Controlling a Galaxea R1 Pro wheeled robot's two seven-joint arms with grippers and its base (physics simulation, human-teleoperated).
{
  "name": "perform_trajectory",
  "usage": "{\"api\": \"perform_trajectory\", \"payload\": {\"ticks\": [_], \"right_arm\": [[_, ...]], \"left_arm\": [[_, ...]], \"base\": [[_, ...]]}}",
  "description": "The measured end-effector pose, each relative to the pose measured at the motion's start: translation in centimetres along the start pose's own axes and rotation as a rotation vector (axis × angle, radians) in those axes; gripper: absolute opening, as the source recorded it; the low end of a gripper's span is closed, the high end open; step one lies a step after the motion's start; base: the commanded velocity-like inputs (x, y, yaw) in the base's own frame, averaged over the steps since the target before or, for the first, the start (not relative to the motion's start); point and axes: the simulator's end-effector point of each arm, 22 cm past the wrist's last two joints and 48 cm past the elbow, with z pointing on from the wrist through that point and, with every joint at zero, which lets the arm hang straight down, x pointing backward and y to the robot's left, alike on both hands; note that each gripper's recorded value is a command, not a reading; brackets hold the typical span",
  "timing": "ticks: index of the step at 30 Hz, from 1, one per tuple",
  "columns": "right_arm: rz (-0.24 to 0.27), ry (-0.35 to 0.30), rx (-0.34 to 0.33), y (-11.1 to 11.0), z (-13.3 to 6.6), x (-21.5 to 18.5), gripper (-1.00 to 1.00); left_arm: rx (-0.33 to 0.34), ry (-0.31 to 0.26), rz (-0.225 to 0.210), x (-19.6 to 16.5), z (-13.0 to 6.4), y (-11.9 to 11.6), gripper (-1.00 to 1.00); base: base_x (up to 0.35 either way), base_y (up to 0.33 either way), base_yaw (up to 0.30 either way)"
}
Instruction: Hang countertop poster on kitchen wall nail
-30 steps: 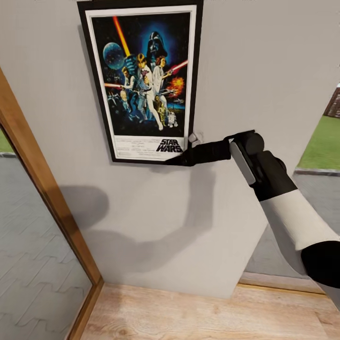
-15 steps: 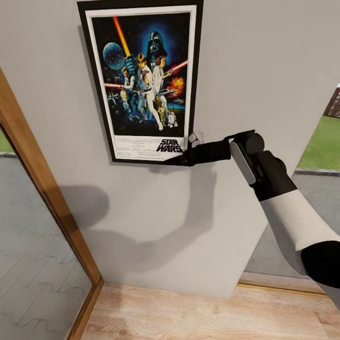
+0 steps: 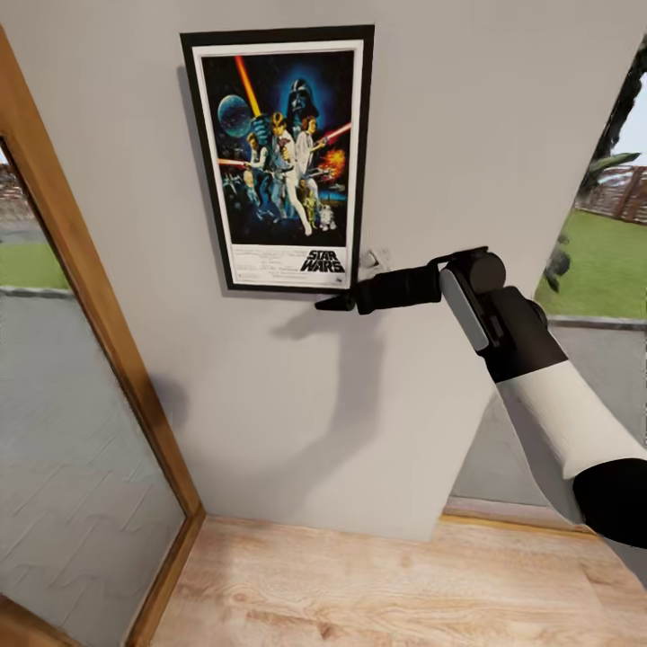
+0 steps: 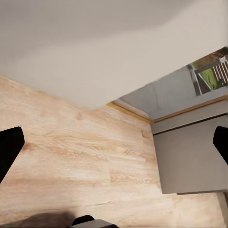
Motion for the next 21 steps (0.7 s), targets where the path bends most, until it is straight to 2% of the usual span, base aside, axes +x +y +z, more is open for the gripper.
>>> {"api": "perform_trajectory", "payload": {"ticks": [9, 14, 15, 16, 17, 18, 19, 21], "right_arm": [[0.010, -0.030, -0.010, 0.2, -0.6, -0.2, 1.00], [0.079, -0.095, -0.021, 0.0, -1.8, 2.5, 1.00], [0.119, -0.130, -0.030, 0.0, -2.6, 5.0, 1.00], [0.162, -0.231, -0.033, -0.4, -4.6, 9.1, 1.00], [0.255, -0.219, -0.022, -0.5, -4.6, 16.8, 1.00], [0.292, -0.235, 0.017, -0.1, -6.3, 24.2, 1.00], [0.337, -0.218, 0.030, 0.5, -6.7, 27.7, 1.00], [0.414, -0.209, 0.098, 0.2, -8.3, 34.3, 1.00]], "left_arm": [[0.001, 0.000, 0.000, 0.0, 0.0, 0.0, 1.00], [0.003, 0.000, 0.000, 0.0, 0.0, -0.1, 1.00], [0.004, -0.001, 0.000, 0.0, -0.1, -0.1, 1.00], [0.003, 0.003, -0.010, 0.4, -0.1, 0.0, 1.00], [0.002, 0.010, -0.021, 0.8, 0.0, 0.1, 1.00], [-0.004, 0.022, -0.052, 2.0, 0.0, 0.3, 1.00], [-0.006, 0.024, -0.059, 2.2, 0.0, 0.4, 1.00], [-0.031, 0.034, -0.092, 3.4, -0.2, 1.1, 1.00]], "base": [[-0.283, 0.000, 0.000], [-0.044, 0.000, 0.000], [-0.008, 0.000, 0.000], [-0.005, 0.000, 0.000], [-0.002, 0.000, 0.000], [-0.001, 0.000, 0.000], [0.000, 0.000, 0.000], [0.000, 0.000, 0.000]]}}
